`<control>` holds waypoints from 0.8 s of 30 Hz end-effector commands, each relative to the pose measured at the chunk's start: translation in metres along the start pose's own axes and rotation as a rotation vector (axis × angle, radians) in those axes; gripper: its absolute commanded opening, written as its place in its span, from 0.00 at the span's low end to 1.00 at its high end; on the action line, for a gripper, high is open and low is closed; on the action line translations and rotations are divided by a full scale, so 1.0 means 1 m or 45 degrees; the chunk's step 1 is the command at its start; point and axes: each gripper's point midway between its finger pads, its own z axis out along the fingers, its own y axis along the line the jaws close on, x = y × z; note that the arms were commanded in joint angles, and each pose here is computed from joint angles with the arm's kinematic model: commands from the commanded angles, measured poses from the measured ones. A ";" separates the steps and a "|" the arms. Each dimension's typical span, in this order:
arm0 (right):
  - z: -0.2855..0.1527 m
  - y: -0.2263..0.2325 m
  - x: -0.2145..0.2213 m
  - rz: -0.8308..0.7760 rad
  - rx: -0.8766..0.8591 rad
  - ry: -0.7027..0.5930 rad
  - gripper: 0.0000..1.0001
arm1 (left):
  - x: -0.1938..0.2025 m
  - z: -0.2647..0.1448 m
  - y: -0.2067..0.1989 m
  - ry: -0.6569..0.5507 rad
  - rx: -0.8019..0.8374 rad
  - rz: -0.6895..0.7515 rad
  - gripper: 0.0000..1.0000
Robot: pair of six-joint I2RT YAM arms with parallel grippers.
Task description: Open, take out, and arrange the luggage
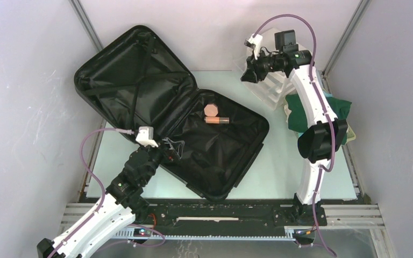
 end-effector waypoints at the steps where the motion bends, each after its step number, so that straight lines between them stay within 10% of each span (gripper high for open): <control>1: -0.001 0.022 -0.011 -0.027 -0.098 -0.036 0.39 | -0.003 0.000 -0.001 -0.023 0.014 -0.029 0.95; 14: 0.040 0.012 0.027 -0.095 0.076 0.181 0.42 | -0.001 0.001 -0.001 -0.018 0.008 -0.026 0.96; 24: 0.061 -0.061 0.062 -0.094 0.684 0.423 0.40 | 0.000 0.000 0.000 -0.018 0.006 -0.029 0.96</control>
